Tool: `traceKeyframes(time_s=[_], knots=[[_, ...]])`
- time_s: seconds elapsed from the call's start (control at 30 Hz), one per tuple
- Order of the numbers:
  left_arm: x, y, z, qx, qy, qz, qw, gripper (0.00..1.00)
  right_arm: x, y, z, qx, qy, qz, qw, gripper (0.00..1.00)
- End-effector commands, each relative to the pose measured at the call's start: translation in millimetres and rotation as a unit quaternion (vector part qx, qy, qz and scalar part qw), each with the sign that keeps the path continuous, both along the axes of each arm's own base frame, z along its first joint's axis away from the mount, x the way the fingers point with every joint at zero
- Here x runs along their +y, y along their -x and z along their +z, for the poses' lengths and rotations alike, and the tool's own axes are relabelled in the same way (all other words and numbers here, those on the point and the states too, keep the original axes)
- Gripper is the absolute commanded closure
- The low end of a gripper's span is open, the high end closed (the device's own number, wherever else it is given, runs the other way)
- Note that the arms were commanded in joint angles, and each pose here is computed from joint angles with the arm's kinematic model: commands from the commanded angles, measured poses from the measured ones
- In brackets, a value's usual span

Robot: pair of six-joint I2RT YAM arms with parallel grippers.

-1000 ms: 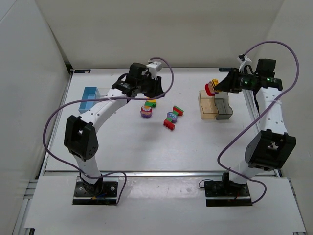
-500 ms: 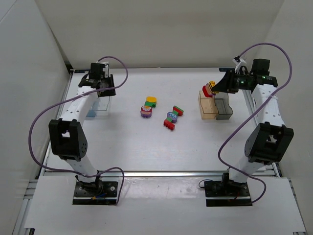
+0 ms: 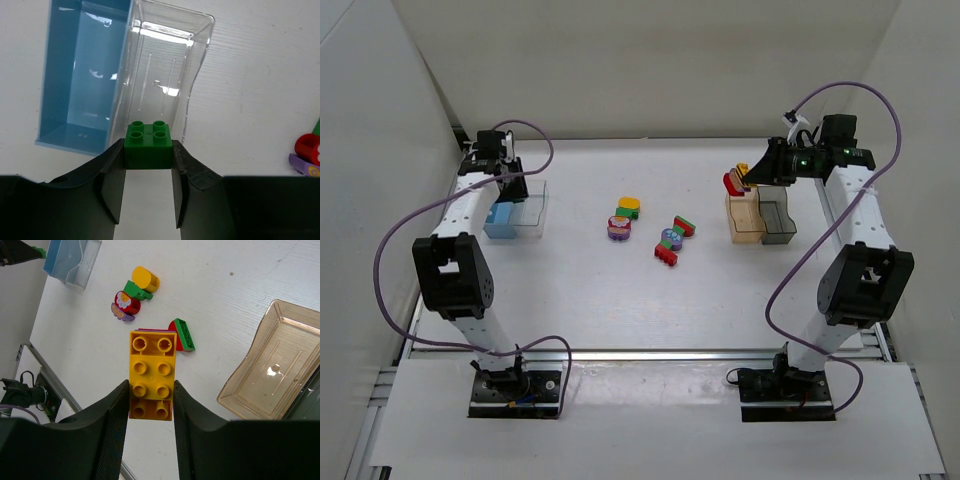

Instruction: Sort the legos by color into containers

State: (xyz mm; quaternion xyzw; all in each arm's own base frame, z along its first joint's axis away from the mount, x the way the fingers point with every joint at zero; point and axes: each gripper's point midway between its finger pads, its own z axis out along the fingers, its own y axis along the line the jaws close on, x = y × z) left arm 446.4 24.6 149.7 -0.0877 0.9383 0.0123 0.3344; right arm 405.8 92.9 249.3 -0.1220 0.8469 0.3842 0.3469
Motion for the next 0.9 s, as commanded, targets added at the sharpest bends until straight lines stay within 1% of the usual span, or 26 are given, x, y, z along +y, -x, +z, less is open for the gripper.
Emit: traceKeyframes(time_s=[0.0,0.13,0.23,0.43,0.53,0.63,0.67,0.7,0.77,0.8,0.87], knots=[[25,-8,12,-0.011,-0.021,0.028,0.999,0.90,0,-8,13,-0.029,-0.001,0.006,1.000,1.00],[40,-12,10,-0.008,-0.032,0.044,0.998,0.90,0,-9,13,-0.028,-0.002,0.006,1.000,1.00],[51,-14,5,-0.001,-0.040,0.057,0.998,0.86,1,-10,12,-0.027,-0.003,0.006,1.000,1.00],[62,-19,-4,0.006,-0.041,0.069,0.997,0.85,1,-12,12,-0.026,-0.005,0.005,1.000,1.00],[66,-20,-10,0.011,-0.043,0.073,0.996,0.82,1,-13,10,-0.025,-0.004,0.004,1.000,1.00],[72,-22,-14,0.016,-0.049,0.083,0.995,0.75,1,-14,11,-0.027,-0.002,0.004,1.000,1.00],[76,-23,-17,0.016,-0.051,0.089,0.995,0.68,1,-15,11,-0.028,-0.001,0.003,1.000,1.00],[78,-24,-18,0.017,-0.054,0.092,0.994,0.64,1,-14,10,-0.026,-0.001,0.004,1.000,1.00],[80,-25,-21,0.019,-0.054,0.093,0.994,0.57,0,-15,10,-0.028,0.001,0.004,1.000,1.00],[82,-26,-20,0.017,-0.054,0.093,0.994,0.52,0,-14,10,-0.027,0.001,0.004,1.000,1.00],[78,-29,-19,0.015,-0.048,0.082,0.995,0.46,1,-14,8,-0.025,0.002,0.004,1.000,1.00]])
